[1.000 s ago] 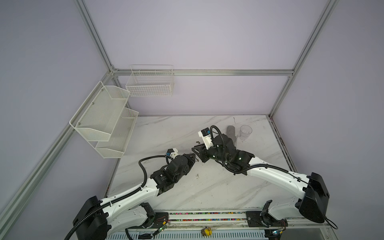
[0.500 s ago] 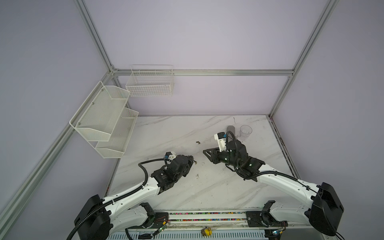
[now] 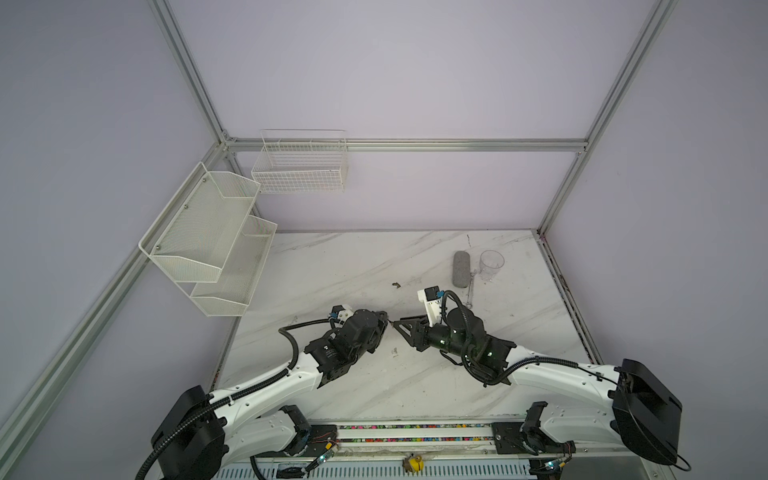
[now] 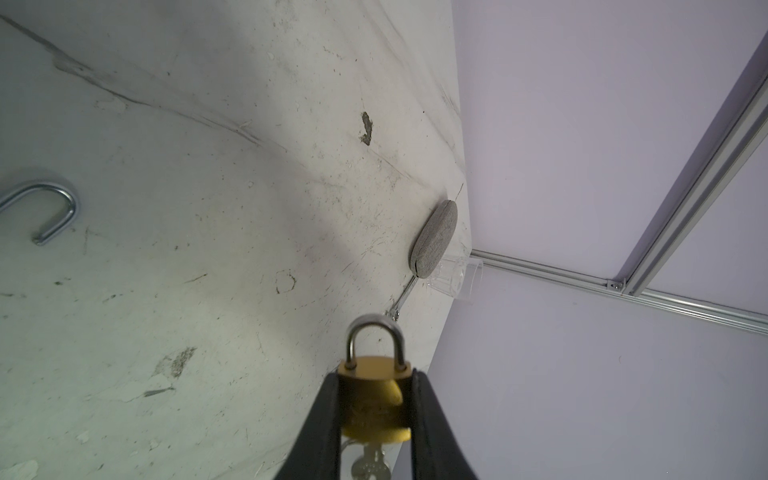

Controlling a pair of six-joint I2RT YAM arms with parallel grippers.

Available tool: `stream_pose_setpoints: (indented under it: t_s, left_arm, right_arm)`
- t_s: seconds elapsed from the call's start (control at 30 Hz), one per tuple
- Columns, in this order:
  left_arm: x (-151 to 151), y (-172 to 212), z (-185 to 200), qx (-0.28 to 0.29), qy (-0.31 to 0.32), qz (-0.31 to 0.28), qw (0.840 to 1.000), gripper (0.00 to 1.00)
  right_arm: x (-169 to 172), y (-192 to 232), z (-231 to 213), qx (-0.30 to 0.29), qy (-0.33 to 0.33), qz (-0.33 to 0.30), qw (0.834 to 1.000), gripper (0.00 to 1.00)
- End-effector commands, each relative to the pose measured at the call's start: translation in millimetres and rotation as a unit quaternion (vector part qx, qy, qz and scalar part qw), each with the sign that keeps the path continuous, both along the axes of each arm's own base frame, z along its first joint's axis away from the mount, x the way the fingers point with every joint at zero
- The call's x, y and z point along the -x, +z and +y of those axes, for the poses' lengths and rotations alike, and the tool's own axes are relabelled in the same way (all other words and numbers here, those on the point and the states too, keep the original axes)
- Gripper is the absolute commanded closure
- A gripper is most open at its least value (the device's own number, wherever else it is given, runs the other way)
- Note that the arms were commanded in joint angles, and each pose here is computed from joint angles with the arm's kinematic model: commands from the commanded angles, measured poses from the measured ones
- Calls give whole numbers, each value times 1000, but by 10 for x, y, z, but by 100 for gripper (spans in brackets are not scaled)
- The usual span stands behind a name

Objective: Unlock with the key

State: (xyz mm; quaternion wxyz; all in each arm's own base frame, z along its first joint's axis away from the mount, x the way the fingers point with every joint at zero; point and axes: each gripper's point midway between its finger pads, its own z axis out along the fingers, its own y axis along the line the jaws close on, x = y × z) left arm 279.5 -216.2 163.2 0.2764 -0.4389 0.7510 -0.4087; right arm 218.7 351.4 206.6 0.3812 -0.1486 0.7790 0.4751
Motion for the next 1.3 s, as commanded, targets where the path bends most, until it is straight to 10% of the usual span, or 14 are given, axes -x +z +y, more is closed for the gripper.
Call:
stream_pose_setpoints:
  t_s: [0.0,1.27]
  left_arm:
    - [-151,537,-132,58,6,-49,997,100]
    - [-123,692,-184,72,-11,-70,995,100]
  right_arm:
    - [-103,-32,-7,11,-33,-24,999,65]
    - [-277,-207,80,47,-48,-43,997,91]
